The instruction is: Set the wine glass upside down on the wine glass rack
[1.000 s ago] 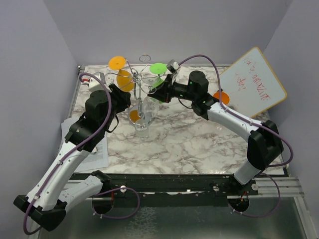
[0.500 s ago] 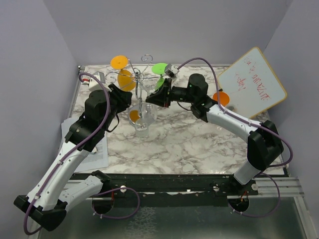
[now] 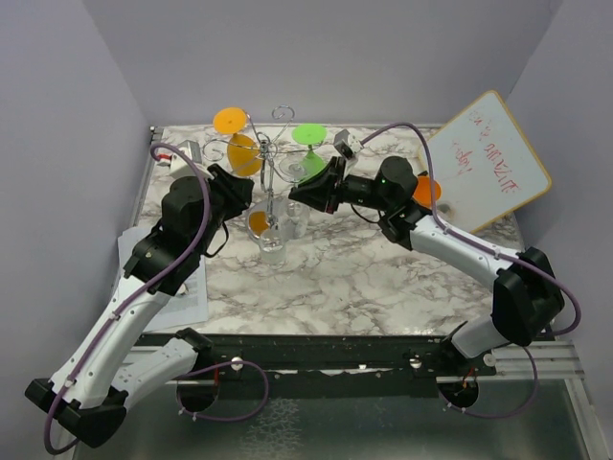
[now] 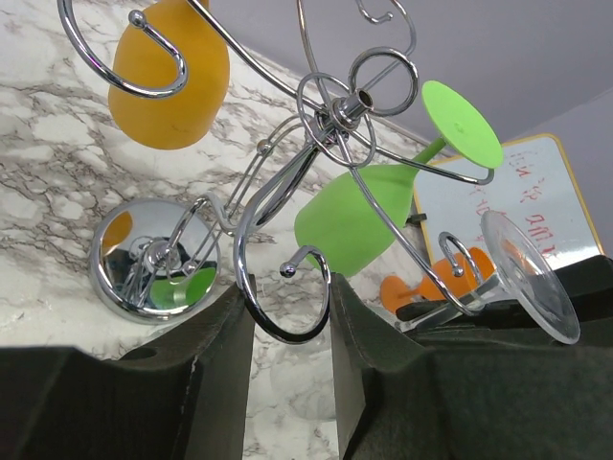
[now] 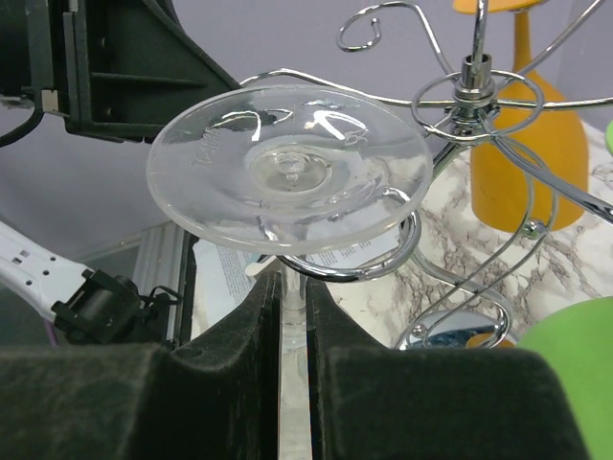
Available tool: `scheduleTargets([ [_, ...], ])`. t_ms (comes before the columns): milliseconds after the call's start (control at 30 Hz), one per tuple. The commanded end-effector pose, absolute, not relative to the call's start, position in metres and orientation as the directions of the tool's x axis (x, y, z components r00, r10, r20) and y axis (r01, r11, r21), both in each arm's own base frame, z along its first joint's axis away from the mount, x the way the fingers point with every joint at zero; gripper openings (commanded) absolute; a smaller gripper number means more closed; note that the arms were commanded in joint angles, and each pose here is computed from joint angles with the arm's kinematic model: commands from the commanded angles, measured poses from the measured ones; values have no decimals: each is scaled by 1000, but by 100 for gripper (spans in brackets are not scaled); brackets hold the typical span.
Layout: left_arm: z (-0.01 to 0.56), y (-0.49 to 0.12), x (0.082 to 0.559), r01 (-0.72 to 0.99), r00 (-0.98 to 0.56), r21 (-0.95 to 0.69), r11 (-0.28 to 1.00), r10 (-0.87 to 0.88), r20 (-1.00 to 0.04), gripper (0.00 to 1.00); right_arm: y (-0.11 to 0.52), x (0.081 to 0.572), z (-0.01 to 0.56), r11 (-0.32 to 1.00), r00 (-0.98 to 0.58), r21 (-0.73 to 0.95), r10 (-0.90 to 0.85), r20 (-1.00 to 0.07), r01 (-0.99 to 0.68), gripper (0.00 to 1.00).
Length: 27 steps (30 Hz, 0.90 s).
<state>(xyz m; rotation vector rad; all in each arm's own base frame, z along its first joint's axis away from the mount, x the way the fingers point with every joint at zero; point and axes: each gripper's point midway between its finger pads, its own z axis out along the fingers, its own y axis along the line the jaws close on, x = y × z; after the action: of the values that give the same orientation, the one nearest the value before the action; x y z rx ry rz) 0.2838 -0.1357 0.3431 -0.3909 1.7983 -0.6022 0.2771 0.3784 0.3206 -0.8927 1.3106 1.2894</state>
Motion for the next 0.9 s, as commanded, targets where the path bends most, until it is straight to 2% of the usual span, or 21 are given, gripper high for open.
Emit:
scheduleTargets([
  [0,341,-124,280,24,-279,-528,849,-501,-819,29,373,290,340,244,-100,155,222,-970,-957,1],
  [133,340,-123,279,23,-282,-521,853,-495,-822,31,371,306,323,316,-101,164,206,-973,-934,2],
  [367,340,-120,276,17,-280,-519,854,-494,-823,35,372,317,307,361,-110,171,184,-977,-917,8],
  [400,341,-120,275,19,-279,-519,854,-494,-823,36,372,317,305,358,-113,172,180,-977,-918,13],
  [500,343,-120,274,29,-280,-512,858,-485,-829,44,374,310,295,322,-94,136,141,-985,-937,35],
  [567,347,-122,272,53,-283,-505,862,-472,-835,49,376,310,285,313,-87,113,97,-992,-943,40],
  [667,354,-123,270,81,-276,-490,868,-453,-848,55,376,310,277,311,-86,99,55,-995,-945,44],
  [767,360,-120,269,85,-263,-479,874,-444,-857,60,376,307,282,297,-88,104,66,-994,-949,49],
  [867,367,-117,265,95,-252,-470,877,-436,-864,66,375,301,292,285,-91,113,88,-992,-952,58],
])
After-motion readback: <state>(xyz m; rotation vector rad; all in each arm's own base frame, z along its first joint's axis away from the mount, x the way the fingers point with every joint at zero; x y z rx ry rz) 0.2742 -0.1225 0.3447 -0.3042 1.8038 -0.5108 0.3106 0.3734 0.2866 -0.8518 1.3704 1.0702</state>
